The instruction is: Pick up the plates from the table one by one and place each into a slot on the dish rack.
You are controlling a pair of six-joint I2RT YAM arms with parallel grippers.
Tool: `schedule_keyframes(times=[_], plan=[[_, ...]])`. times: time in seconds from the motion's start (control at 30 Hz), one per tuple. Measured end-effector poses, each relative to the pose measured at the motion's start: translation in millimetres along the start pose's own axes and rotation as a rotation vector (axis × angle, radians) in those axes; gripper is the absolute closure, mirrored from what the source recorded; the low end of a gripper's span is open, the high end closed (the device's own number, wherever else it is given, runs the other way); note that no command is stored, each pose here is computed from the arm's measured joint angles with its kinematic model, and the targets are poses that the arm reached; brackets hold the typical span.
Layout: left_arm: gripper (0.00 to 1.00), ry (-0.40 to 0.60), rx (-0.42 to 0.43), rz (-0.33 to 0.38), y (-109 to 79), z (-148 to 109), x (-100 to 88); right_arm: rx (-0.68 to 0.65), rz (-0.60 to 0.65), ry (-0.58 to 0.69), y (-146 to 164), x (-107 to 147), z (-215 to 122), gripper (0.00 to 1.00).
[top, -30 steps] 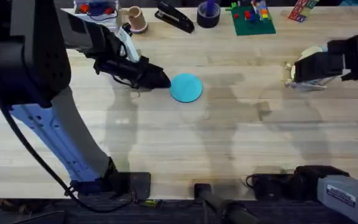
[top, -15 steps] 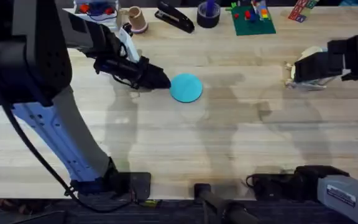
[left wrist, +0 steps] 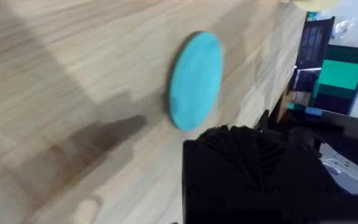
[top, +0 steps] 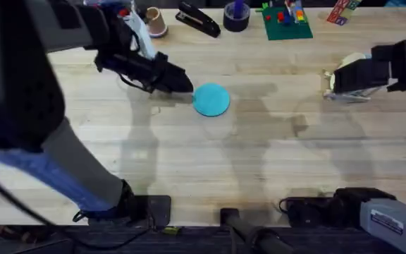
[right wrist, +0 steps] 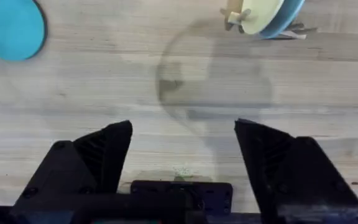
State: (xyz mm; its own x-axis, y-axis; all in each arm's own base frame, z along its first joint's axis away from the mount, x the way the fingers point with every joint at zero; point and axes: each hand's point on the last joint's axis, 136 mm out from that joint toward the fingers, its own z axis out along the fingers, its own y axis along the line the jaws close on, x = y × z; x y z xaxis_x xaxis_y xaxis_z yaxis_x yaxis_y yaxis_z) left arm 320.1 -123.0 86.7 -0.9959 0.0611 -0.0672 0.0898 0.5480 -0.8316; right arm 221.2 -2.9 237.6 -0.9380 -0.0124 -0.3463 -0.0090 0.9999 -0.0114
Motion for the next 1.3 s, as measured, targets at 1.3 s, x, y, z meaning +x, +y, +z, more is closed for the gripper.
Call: schedule_keyframes(times=[1.3], plan=[[0.962,-0.007,-0.091,0.015,-3.5,13.9,-12.0,0.0,0.0,0.0,0.0,0.0,0.0,0.007]])
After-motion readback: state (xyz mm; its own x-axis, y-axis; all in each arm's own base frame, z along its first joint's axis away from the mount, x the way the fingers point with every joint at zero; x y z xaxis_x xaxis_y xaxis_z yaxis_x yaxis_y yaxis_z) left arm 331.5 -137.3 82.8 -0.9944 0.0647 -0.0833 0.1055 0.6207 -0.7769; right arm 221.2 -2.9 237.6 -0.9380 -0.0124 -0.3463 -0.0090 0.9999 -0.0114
